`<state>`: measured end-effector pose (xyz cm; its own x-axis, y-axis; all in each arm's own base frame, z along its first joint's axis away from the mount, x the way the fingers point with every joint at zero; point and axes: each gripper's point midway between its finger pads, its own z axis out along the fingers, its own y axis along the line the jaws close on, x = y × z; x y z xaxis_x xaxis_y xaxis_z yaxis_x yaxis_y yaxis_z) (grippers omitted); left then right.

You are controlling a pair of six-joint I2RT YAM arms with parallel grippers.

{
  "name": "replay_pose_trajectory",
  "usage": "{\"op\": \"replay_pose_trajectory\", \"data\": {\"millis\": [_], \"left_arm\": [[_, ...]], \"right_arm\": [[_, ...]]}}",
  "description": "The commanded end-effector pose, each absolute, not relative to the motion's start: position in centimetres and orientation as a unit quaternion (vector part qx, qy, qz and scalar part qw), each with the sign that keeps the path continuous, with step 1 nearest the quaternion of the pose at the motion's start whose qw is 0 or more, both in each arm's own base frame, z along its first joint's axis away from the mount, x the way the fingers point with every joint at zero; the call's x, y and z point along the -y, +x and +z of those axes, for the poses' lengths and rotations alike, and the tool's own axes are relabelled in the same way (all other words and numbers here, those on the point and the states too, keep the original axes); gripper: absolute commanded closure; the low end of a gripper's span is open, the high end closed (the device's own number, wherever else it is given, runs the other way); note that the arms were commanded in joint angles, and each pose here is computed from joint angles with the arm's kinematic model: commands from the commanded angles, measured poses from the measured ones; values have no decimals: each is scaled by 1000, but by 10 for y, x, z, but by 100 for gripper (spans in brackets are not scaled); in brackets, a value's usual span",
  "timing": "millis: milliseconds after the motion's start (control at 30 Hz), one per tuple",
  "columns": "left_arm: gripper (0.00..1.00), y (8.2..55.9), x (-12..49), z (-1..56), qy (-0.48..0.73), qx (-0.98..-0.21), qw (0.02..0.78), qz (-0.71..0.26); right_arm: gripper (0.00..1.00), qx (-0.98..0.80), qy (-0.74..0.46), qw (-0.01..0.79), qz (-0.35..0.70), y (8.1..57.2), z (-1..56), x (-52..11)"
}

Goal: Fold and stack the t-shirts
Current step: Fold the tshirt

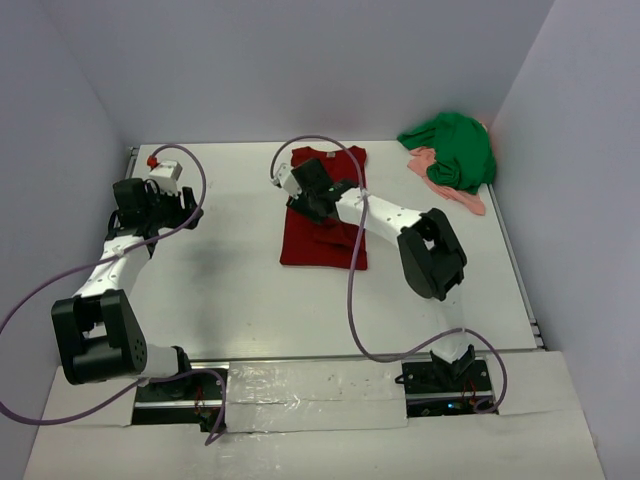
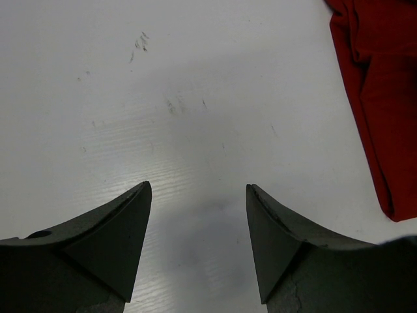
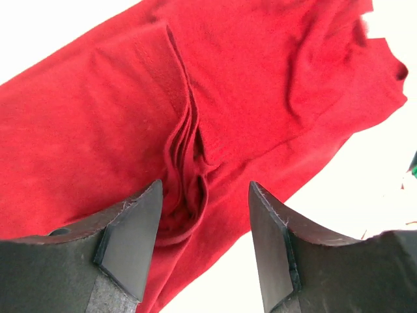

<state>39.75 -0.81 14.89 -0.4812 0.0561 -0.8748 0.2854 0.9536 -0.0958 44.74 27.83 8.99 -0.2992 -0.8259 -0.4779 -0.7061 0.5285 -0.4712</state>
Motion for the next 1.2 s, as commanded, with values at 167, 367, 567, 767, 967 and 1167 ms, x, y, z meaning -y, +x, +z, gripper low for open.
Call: {"op": "replay_pose_trajectory", "data": {"millis": [167, 367, 567, 767, 967, 1167], "left_arm": [[31, 397, 14, 157, 117, -845, 509, -118], [31, 398, 16, 156, 119, -845, 507, -120], [31, 397, 16, 158, 120, -844, 509, -118], [31, 396, 16, 157, 122, -844, 509, -118], [31, 396, 17, 157, 123, -844, 508, -119], [31, 396, 17, 156, 123, -844, 508, -119]], "right_arm": [[38, -797, -464, 385, -32, 398, 164, -297], [40, -806, -492, 324, -51, 367, 124, -285], [42, -820, -494, 271, -95, 363, 84, -263], [44, -823, -497, 250, -108, 363, 68, -257], [45, -826, -502, 235, -105, 360, 61, -257], [64, -824, -502, 241, -109, 362, 55, -255]]}}
